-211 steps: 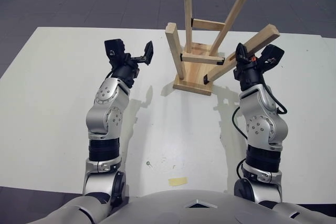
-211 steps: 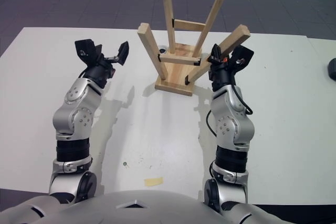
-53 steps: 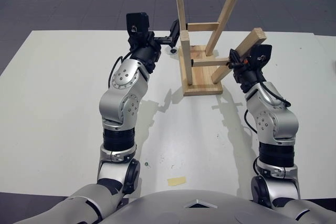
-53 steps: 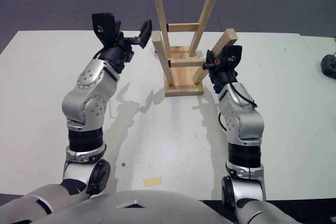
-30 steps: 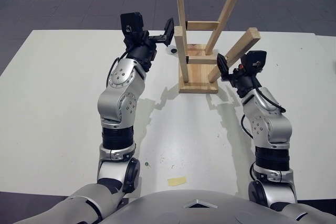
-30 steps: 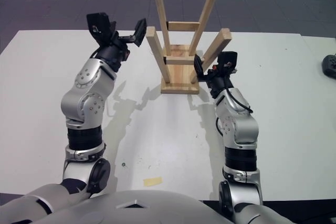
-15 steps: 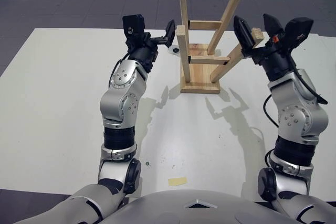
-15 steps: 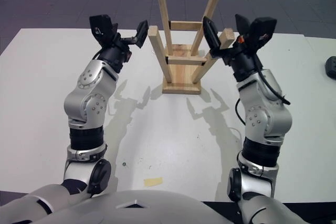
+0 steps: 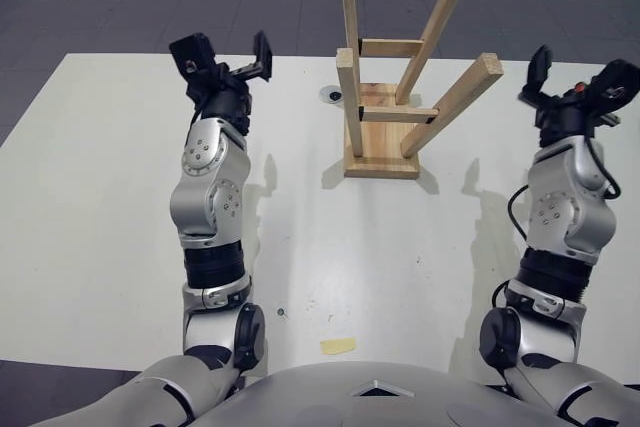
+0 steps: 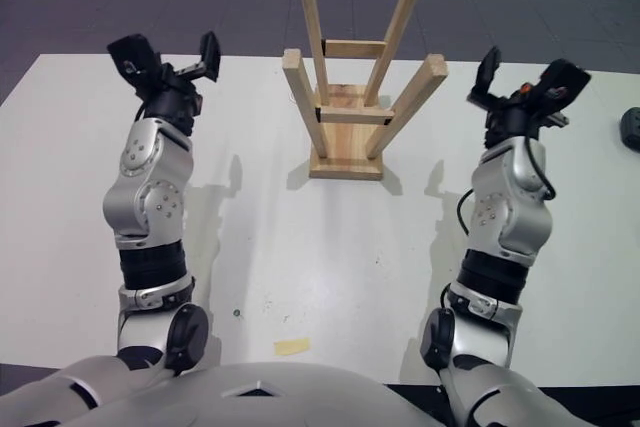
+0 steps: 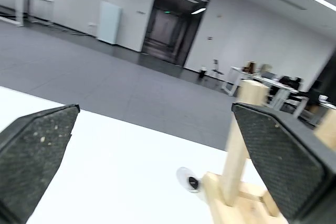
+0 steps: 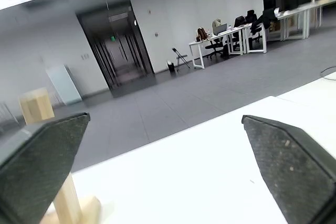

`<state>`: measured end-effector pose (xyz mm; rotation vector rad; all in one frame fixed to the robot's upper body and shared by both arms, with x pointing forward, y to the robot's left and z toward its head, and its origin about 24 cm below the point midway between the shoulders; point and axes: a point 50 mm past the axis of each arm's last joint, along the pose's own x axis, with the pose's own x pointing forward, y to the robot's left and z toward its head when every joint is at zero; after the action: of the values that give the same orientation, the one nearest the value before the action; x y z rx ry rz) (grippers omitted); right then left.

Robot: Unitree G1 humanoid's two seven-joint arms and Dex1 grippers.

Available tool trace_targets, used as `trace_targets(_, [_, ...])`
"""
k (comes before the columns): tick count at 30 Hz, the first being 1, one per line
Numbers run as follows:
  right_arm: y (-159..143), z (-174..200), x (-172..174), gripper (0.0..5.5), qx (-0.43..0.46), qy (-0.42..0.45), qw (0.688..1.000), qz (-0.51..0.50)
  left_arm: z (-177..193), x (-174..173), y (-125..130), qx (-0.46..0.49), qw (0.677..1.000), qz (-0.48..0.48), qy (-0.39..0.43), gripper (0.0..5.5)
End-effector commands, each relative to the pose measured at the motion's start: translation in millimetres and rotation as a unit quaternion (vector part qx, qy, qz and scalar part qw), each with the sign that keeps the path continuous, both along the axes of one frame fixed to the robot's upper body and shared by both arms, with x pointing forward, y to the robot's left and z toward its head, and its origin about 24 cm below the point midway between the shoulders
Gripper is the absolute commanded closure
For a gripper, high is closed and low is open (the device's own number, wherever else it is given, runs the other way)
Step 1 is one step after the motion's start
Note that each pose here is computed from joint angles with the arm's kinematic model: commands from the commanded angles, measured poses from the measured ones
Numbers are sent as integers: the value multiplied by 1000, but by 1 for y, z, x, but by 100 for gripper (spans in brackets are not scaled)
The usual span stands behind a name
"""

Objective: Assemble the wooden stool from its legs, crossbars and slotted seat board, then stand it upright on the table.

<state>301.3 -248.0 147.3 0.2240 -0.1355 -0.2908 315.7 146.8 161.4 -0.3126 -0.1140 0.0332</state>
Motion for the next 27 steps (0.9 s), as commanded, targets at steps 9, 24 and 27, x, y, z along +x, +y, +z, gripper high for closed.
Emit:
trace_targets(9, [47, -11, -3, 12, -32, 33, 996, 77, -9, -10, -60, 71, 981, -177, 34, 10])
trace_targets(24, [5, -24, -11, 12, -58, 90, 992, -73, 10, -15, -14, 35, 999, -35, -8, 10])
trace_targets(27, [-10, -26, -20, 12, -53, 103, 987, -114, 8, -13, 18, 30, 999, 42, -4, 10])
